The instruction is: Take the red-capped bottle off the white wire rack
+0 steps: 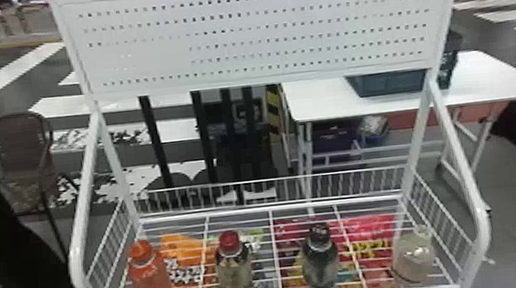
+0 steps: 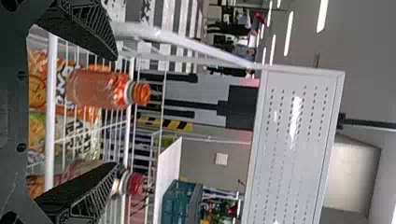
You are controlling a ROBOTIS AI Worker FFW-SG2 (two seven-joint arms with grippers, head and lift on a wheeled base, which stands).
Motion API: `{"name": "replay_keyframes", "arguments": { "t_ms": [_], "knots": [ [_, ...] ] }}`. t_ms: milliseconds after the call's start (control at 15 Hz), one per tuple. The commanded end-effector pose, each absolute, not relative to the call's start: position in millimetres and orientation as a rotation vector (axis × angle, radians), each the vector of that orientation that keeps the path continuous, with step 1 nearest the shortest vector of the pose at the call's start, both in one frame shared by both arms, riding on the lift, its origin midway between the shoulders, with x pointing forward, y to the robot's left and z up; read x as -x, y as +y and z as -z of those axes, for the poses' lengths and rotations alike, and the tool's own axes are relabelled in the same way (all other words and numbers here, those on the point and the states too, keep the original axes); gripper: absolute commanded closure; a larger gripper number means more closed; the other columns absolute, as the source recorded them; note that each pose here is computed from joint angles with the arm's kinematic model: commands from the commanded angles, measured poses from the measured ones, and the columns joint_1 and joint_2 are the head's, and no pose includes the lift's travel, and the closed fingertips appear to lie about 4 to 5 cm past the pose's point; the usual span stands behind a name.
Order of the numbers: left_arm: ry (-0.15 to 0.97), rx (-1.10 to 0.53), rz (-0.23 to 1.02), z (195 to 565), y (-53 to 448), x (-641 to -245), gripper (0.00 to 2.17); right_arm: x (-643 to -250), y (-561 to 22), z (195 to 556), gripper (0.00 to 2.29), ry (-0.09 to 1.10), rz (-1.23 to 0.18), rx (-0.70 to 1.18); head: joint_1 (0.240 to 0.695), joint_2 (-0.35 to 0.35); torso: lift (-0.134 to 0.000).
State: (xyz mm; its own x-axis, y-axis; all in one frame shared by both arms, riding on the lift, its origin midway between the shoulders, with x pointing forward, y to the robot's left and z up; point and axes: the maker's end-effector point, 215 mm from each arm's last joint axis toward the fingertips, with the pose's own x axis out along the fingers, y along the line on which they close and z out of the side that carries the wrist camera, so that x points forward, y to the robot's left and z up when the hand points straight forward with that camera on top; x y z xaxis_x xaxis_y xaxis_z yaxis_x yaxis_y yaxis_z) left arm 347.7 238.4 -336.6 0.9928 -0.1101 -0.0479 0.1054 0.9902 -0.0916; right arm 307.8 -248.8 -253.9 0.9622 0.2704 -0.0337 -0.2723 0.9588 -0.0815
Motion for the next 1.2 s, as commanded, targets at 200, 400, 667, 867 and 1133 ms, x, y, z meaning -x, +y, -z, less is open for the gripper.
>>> {"name": "replay_keyframes", "arguments": {
  "t_ms": [200,400,667,867,1133],
  "knots": [
    [0.010,0.100,0.217,381.7,145.9,-342.0,0.08,-307.3,-247.1,256.4,0.15,0.026,-0.277,0.081,0.499,0.000,0.000],
    [0.020,0.107,0.228,400.4,113.8,-358.2,0.05,-307.2,-248.3,257.2,0.15,0.029,-0.275,0.082,0.499,0.000,0.000],
    [0.017,0.098,0.224,417.8,88.7,-395.8,0.05,-308.2,-248.8,261.6,0.15,0.036,-0.274,0.084,0.499,0.000,0.000],
    [0.014,0.046,0.201,426.3,86.4,-431.0,0.06,-308.2,-248.2,262.2,0.15,0.038,-0.275,0.089,0.499,0.000,0.000],
    [0.059,-0.016,0.196,438.4,90.3,-465.5,0.06,-307.1,-250.3,264.6,0.15,0.045,-0.272,0.091,0.499,0.000,0.000]
  ]
}}
